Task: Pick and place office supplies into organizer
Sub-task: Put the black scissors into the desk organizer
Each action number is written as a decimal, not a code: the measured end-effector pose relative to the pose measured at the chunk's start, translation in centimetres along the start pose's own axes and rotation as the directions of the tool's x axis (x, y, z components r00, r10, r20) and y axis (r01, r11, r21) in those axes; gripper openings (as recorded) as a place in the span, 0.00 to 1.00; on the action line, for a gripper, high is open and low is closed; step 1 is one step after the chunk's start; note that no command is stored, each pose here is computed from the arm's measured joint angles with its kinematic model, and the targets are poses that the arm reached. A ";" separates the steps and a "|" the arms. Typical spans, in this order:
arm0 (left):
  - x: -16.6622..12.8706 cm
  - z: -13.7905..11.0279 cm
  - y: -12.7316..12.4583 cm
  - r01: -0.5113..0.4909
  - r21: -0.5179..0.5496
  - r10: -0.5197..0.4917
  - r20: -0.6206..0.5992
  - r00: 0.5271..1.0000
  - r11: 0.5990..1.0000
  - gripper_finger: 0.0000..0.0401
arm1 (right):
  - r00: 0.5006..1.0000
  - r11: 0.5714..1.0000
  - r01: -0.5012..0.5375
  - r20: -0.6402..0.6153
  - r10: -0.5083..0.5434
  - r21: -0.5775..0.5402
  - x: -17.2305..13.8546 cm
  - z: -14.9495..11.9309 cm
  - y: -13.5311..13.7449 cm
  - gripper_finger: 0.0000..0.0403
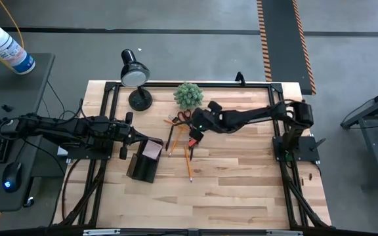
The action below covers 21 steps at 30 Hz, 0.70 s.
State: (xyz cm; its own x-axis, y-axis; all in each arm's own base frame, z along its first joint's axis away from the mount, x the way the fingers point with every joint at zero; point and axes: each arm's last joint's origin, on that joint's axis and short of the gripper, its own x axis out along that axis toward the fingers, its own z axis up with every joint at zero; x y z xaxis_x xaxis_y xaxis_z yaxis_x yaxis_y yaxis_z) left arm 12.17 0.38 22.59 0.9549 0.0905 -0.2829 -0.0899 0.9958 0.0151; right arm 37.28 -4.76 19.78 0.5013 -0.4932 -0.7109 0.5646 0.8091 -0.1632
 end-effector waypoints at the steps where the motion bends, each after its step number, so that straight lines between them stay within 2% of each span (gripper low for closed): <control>1: 0.0 0.0 0.0 0.000 0.000 0.000 0.000 1.000 1.000 0.00 | 0.999 0.999 -0.047 0.006 0.047 0.023 0.4 -0.1 -0.4 0.25; 4: 0.0 0.0 0.0 0.000 -0.009 0.000 0.000 1.000 1.000 0.00 | 0.990 0.988 -0.142 0.026 0.141 0.065 1.2 -0.1 -1.2 0.25; 16: 0.0 0.0 0.0 0.000 -0.027 0.000 0.000 1.000 1.000 0.00 | 0.973 0.963 -0.229 0.018 0.229 0.143 3.0 -0.2 -3.5 0.25; 19: 0.0 0.0 0.0 0.000 -0.027 0.000 0.000 1.000 1.000 0.00 | 0.964 0.943 -0.264 0.015 0.267 0.201 3.9 -1.1 -4.5 0.25; 21: 0.0 0.0 0.0 0.000 -0.027 0.000 -0.001 1.000 1.000 0.00 | 0.948 0.914 -0.315 0.044 0.314 0.257 4.5 -1.8 -5.2 0.25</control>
State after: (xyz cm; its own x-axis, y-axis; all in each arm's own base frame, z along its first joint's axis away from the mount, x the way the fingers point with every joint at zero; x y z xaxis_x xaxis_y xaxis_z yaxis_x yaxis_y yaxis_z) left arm 12.17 0.38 22.58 0.9546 0.0909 -0.2837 -0.0978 0.9951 -0.0103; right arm 35.43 -10.67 16.21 0.6818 -0.2279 -0.6951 0.5267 0.8124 0.2502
